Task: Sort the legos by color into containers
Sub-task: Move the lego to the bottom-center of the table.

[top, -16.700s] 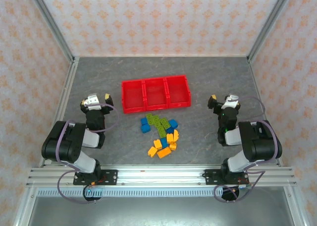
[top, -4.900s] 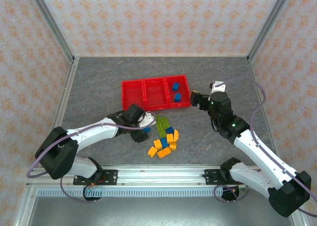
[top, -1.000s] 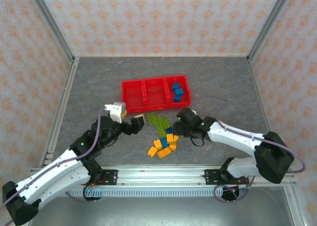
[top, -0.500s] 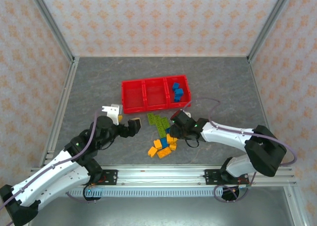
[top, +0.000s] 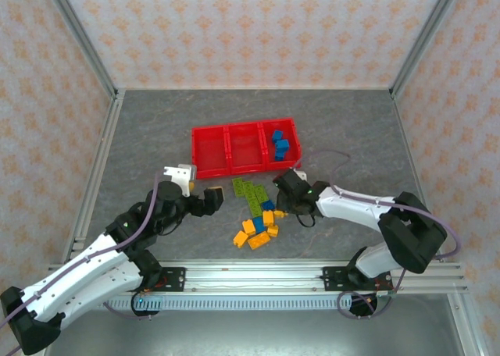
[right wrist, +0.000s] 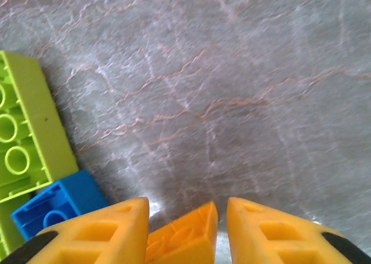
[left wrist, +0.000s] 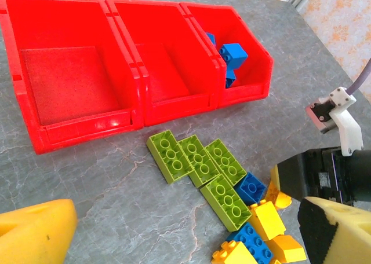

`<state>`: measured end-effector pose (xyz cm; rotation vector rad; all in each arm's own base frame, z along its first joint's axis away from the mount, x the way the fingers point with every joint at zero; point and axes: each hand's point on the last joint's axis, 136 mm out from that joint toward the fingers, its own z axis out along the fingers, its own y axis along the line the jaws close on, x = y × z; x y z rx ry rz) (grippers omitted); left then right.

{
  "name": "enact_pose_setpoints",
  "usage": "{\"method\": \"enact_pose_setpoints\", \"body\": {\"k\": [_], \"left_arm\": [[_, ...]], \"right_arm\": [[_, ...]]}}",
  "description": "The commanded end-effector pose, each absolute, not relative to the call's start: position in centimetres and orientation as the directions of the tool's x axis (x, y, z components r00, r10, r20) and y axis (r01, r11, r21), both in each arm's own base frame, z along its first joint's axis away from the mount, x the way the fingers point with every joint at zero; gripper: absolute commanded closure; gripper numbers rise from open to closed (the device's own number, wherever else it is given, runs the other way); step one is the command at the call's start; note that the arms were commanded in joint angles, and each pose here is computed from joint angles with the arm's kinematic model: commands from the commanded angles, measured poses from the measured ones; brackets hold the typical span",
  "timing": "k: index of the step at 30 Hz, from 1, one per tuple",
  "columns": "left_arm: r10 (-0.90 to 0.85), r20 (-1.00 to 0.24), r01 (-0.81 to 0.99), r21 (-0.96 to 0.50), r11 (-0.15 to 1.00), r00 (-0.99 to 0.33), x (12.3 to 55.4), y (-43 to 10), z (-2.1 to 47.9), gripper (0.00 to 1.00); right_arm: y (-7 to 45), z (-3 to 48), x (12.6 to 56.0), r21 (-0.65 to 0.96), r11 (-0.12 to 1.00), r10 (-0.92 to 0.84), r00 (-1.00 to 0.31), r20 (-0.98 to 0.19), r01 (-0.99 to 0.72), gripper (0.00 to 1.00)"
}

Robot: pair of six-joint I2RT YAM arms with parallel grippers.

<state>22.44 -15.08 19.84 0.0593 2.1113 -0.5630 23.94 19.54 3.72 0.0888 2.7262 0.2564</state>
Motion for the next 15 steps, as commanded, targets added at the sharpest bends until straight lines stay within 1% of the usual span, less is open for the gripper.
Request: {"method": "enact_pose_setpoints", "body": {"k": [1, 3, 4, 8, 10, 12, 15], "left_arm": [[-0.21, -0.813, 0.212, -0.374, 0.903, -0.542, 22.4, -13.9, 20.7, 0.01], [-0.226, -0.821, 0.218, -0.387, 0.896, -0.525, 22.3, -13.7, 21.3, 0.01], [-0.23, -0.822, 0.22, -0.389, 0.894, -0.52, 22.2, -13.7, 21.4, 0.01], [-0.235, -0.827, 0.223, -0.392, 0.892, -0.511, 22.0, -13.4, 21.9, 0.01], [-0.233, -0.826, 0.228, -0.393, 0.891, -0.514, 22.0, -13.5, 21.9, 0.01], [-0.231, -0.823, 0.228, -0.393, 0.891, -0.519, 22.0, -13.6, 21.8, 0.01], [-0.228, -0.823, 0.229, -0.391, 0.891, -0.52, 22.0, -13.6, 21.7, 0.01]], "right_arm": [[18.9, 5.2, 25.0, 0.156, 0.988, 0.082, -0.901, -0.427, 0.016, 0.61], [18.9, 5.3, 25.0, 0.159, 0.987, 0.085, -0.902, -0.423, 0.019, 0.6], [18.9, 5.3, 24.9, 0.163, 0.986, 0.089, -0.903, -0.421, 0.021, 0.58], [19.0, 6.0, 24.7, 0.189, 0.982, 0.093, -0.899, -0.428, 0.012, 0.41], [19.5, 6.8, 24.5, 0.198, 0.979, 0.046, -0.897, -0.441, -0.047, 0.37], [19.5, 7.6, 24.4, 0.169, 0.979, -0.024, -0.891, -0.454, -0.112, 0.33], [19.6, 9.2, 24.1, 0.091, 0.964, -0.18, -0.863, -0.472, -0.251, 0.31]]}}
